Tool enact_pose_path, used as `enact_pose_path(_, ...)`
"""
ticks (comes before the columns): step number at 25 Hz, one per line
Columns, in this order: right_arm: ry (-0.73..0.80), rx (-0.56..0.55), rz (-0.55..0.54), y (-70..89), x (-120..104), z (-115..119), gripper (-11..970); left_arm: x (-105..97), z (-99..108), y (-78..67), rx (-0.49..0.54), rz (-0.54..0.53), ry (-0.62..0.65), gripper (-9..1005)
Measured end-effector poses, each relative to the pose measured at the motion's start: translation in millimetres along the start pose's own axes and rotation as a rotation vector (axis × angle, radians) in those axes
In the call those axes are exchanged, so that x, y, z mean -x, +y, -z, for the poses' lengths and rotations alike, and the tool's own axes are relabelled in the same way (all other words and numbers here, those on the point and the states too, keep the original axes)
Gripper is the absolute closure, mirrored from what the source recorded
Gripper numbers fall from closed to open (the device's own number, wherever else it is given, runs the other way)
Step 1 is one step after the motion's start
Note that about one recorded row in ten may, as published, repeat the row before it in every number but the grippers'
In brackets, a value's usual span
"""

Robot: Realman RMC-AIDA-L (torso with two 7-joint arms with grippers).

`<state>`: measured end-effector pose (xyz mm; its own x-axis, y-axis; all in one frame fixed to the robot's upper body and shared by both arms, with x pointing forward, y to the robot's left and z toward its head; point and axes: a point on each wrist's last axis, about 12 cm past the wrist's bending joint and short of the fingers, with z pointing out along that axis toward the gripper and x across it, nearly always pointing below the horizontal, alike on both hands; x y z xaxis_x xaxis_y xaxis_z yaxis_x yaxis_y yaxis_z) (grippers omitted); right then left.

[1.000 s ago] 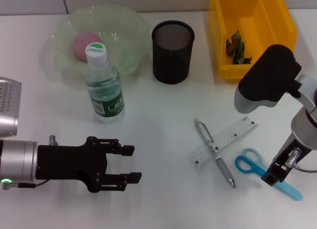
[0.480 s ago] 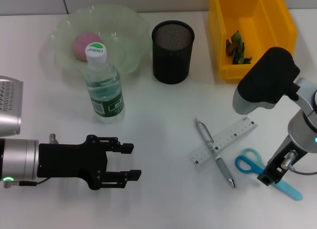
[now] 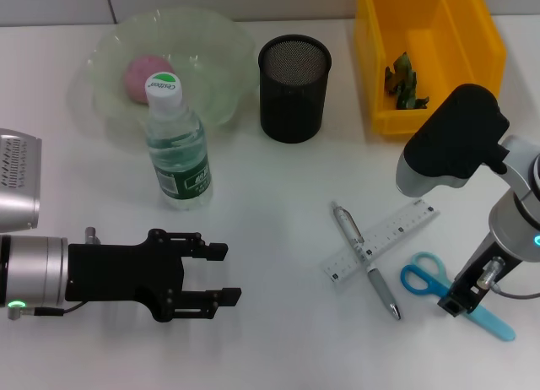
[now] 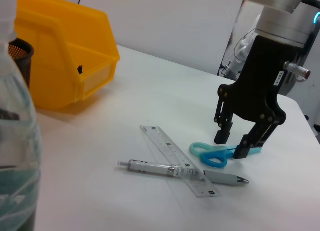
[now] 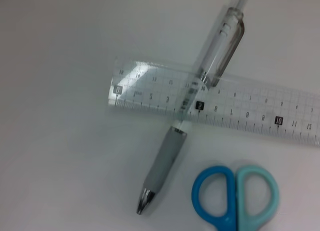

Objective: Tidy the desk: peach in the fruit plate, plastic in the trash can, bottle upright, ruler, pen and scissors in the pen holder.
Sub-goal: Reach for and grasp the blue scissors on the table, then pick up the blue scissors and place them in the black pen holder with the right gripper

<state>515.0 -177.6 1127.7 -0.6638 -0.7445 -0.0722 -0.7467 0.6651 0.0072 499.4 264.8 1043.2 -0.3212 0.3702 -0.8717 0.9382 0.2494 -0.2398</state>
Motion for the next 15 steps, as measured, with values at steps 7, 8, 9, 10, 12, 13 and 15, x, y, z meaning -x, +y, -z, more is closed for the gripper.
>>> enact_pose_path(7,0.003,0.002,-0.004,-1.1,-1.3,-3.7,678,-0.1,-0.1,0.3,0.002,0.000,0.001,315)
enact_pose_path(8,0.003,0.002,-0.004,-1.1,-1.3,-3.7,692,-0.1,-0.1,0.3,0.003,0.000,0.001,315)
enact_pose_path(9,0.001,0.002,-0.004,-1.2,-1.6,-4.0,705,-0.1,-0.1,0.3,0.003,0.000,0.001,315)
enact_pose_path(10,-0.001,0.002,-0.003,-1.2,-1.9,-4.2,719,0.0,-0.1,0.3,0.003,0.000,0.000,315)
enact_pose_path(12,-0.005,0.002,-0.002,-1.0,-2.3,-3.9,723,0.1,-0.1,0.4,0.003,0.000,-0.001,316)
enact_pose_path(13,-0.008,0.002,-0.001,-0.9,-2.7,-3.4,725,0.1,-0.1,0.4,0.003,0.000,-0.001,316)
enact_pose_path(15,-0.017,0.001,-0.001,-1.2,-3.7,-2.1,729,0.2,-0.1,0.4,0.004,0.000,-0.002,316)
